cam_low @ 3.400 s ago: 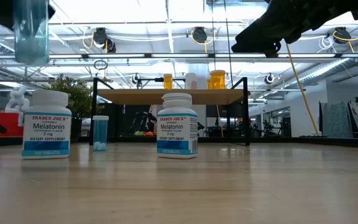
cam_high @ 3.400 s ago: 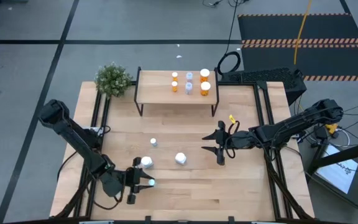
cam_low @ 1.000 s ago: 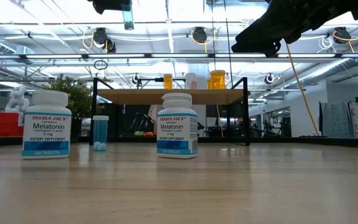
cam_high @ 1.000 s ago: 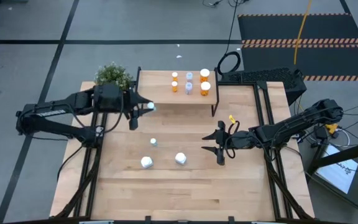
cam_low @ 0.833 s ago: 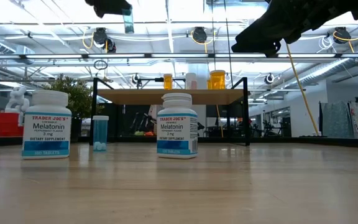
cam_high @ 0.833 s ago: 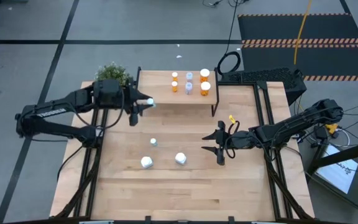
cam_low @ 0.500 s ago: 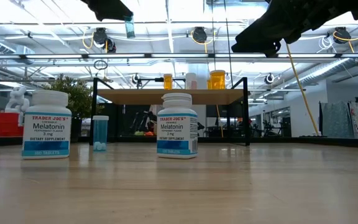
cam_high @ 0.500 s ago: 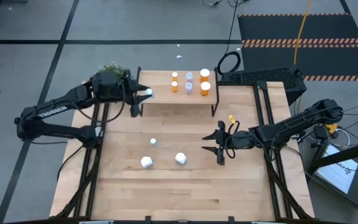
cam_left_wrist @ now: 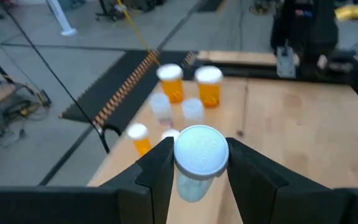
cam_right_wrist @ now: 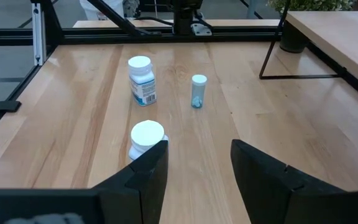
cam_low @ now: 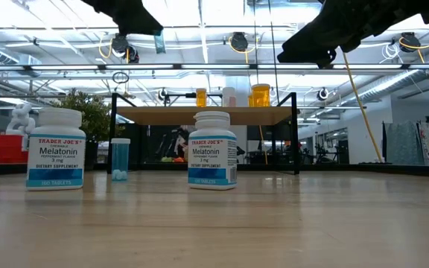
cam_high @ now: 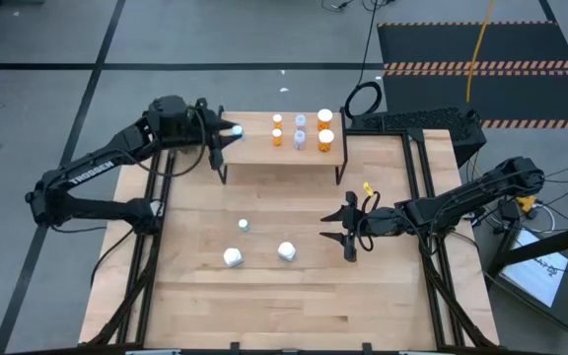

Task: Pick and place medicine bottles onto shelf by color
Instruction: Put the bottom small blue pill bottle on the shelf

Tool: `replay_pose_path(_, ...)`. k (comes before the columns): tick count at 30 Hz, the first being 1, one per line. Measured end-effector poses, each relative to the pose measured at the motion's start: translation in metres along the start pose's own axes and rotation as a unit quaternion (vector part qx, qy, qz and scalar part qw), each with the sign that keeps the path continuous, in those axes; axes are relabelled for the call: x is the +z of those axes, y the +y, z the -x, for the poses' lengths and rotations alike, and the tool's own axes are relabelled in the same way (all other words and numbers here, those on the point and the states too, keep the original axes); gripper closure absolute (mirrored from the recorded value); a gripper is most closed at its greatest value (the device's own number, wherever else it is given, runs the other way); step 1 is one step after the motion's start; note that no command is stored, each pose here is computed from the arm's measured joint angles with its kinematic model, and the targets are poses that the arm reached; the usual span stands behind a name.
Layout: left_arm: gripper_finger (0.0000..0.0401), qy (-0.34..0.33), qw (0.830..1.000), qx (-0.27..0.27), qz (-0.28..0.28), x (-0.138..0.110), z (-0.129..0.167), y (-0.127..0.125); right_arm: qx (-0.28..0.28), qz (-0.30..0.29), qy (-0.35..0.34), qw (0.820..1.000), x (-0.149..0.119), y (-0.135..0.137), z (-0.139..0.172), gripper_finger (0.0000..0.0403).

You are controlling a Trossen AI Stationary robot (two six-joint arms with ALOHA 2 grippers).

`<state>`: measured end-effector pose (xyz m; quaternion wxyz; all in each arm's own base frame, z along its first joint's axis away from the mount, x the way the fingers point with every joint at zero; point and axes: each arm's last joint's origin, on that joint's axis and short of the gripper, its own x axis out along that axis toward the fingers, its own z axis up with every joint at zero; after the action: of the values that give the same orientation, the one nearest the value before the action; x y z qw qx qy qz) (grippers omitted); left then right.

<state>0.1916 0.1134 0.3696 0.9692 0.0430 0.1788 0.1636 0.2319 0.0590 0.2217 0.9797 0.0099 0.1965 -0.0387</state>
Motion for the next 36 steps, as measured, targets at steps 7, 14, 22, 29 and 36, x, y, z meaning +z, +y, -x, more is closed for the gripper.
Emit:
replay_pose_path(7, 0.0261, -0.023, 1.000, 0.008, 0.008, 0.000, -0.012, 0.019, 0.000, 0.005, 0.000, 1.000, 0.000, 0.000, 0.000, 0.0234)
replay_pose_path(14, 0.0261, -0.029, 0.999, 0.012, 0.021, -0.008, -0.024, 0.043, 0.000, 0.008, 0.000, 1.000, 0.000, 0.000, 0.000, 0.0234)
replay_pose_path(22, 0.0261, -0.013, 0.999, 0.030, 0.036, -0.014, -0.037, 0.069, 0.000, 0.019, 0.000, 1.000, 0.000, 0.000, 0.000, 0.0234)
replay_pose_path(29, 0.0261, -0.003, 0.999, 0.037, 0.037, 0.003, -0.055, 0.091, 0.000, 0.036, 0.000, 0.999, 0.000, 0.000, 0.000, 0.0234)
replay_pose_path(36, 0.0261, 0.059, 0.997, 0.019, 0.045, 0.000, -0.080, 0.104, -0.001, 0.044, 0.000, 0.999, 0.000, 0.000, 0.000, 0.0234)
